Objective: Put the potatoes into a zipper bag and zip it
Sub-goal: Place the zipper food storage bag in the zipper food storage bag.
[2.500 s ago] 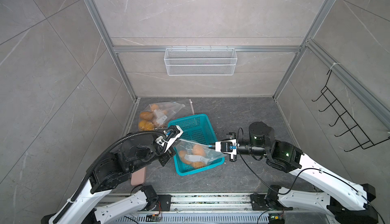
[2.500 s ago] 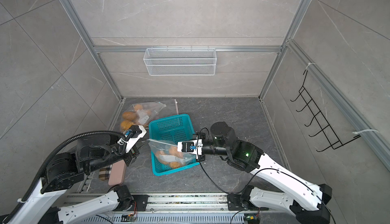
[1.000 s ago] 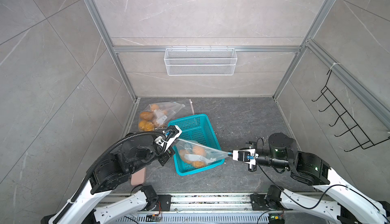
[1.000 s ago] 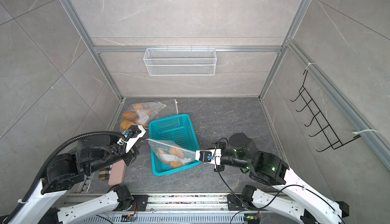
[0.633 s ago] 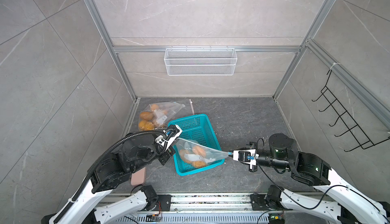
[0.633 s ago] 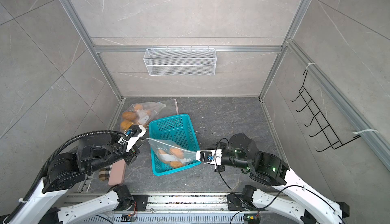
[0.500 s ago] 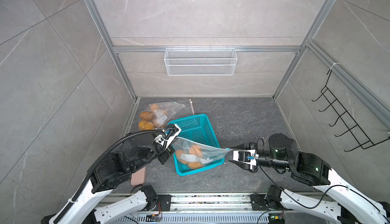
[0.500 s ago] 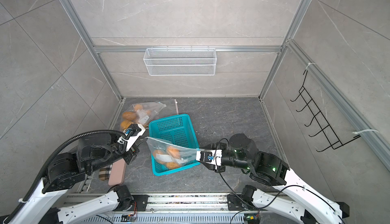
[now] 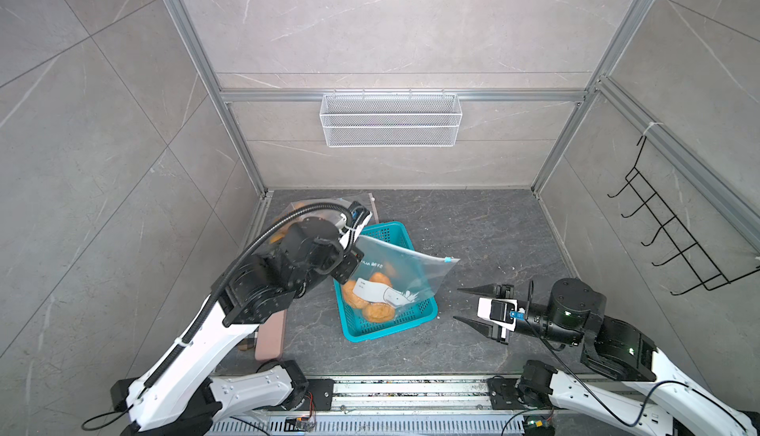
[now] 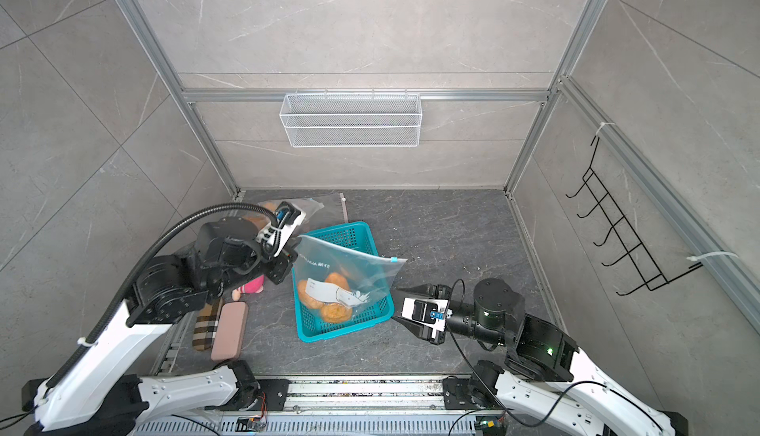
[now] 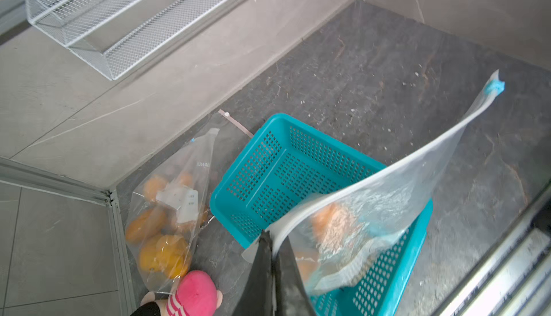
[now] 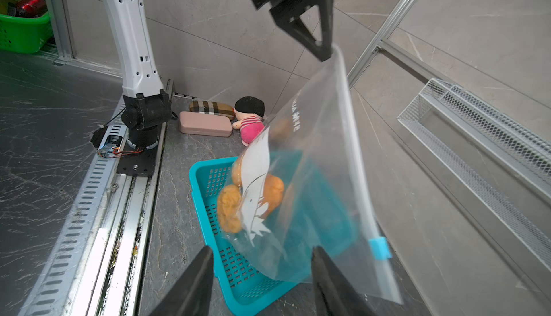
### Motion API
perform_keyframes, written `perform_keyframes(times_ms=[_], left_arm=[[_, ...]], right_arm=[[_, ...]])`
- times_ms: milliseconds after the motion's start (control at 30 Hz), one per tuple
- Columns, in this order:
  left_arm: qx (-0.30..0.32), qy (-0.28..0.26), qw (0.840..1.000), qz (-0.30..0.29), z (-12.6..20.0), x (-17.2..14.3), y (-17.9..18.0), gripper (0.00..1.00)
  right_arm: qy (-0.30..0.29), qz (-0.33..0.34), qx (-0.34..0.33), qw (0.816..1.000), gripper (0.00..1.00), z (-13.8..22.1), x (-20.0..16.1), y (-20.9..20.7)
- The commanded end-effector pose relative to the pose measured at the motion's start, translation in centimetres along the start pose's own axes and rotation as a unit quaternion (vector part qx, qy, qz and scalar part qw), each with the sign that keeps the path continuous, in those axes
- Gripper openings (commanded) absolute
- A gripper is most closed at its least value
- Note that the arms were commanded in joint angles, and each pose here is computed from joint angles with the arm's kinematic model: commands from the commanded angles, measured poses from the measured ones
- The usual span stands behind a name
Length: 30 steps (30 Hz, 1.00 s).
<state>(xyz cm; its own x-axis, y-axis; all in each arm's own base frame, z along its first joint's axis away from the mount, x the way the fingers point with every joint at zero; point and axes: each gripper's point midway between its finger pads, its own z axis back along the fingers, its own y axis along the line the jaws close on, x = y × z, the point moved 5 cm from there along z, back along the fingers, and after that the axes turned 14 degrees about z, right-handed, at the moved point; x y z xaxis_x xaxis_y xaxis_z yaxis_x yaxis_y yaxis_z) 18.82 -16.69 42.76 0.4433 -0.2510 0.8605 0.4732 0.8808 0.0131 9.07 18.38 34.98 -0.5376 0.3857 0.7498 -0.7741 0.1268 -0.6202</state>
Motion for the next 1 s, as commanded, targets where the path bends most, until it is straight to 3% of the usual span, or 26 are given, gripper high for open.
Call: perform_keyframes(times_ms=[0,200,367,500,767,967], left_arm=[[0.048,-0.022,0.997,0.063,0.0,2.7,1.7,0.0],[0.083,-0.058,0.975,0.197,-0.6,6.8,8.6,0.0],[0.145,-0.078,0.962,0.218,-1.1,9.5,12.8,0.0],[0.187,-0.125,0.948,0.225,0.6,11.6,15.9,0.0],[0.302,-0.162,0.895,0.286,3.1,11.1,24.9,0.0],[0.313,-0.179,0.869,0.338,2.7,10.3,29.5,0.0]], right_arm=[[-0.053,-0.013,-0.015,0.998,0.53,-0.2,1.0,-0.2],[-0.044,-0.03,-0.002,0.999,0.53,-0.8,0.6,0.1],[-0.042,-0.035,0.008,0.998,0.52,-0.8,0.4,0.4],[-0.039,-0.036,0.009,0.999,0.52,-0.7,0.2,0.6],[-0.029,-0.04,0.015,0.999,0.52,-1.8,0.1,0.3],[-0.008,-0.048,0.03,0.998,0.52,-2.9,-0.9,0.7]])
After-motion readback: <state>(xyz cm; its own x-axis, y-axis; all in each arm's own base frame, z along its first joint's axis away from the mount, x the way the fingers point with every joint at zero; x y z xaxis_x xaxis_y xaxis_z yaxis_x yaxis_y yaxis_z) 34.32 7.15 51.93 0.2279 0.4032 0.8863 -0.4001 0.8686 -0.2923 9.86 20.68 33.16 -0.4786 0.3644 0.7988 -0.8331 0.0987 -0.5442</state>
